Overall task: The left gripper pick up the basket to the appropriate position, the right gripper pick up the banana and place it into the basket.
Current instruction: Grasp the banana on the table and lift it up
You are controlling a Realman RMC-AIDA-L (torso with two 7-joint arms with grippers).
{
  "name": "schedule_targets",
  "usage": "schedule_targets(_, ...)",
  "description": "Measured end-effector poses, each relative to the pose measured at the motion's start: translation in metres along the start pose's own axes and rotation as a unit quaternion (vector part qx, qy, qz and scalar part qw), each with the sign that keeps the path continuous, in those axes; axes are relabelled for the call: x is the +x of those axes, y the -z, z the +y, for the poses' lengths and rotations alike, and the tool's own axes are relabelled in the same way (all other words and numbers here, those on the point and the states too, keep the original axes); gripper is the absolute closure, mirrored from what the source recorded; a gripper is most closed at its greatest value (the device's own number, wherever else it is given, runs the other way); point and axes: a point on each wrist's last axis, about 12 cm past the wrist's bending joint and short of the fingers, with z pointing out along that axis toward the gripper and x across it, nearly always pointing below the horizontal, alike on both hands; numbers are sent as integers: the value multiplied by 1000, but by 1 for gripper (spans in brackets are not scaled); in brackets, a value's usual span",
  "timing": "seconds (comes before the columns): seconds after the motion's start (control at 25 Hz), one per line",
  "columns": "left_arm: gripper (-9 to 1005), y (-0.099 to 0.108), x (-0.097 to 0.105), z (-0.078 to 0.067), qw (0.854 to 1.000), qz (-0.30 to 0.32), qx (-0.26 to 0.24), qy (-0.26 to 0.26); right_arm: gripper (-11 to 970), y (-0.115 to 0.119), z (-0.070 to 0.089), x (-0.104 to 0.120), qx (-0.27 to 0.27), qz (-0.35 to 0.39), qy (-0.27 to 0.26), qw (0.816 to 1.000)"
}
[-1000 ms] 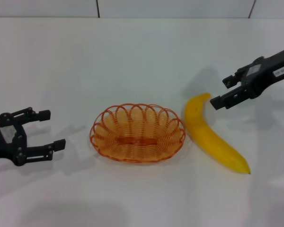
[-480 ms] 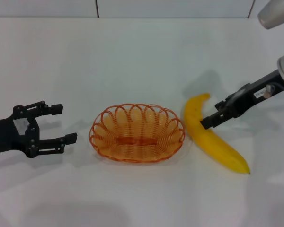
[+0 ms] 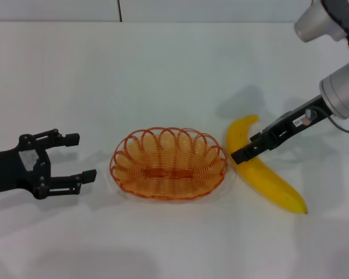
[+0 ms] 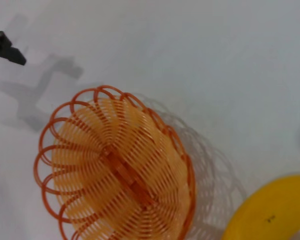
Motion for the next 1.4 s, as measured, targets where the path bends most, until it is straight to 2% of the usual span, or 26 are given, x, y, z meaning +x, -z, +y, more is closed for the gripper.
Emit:
schedule_targets(0.32,118,-3,-2,0,1000,1,7,-3,82,-4,-7,6,17,-2,-11,1000)
schedule_targets(0.88,118,-2,-2,0,1000,-1,6,-3,147,-19,-9,17,16,20,-22,999)
schedule_targets(1.4,117,-2,-2,0,1000,-3,5,0,207,-22,-10,18,20,21,-21,999)
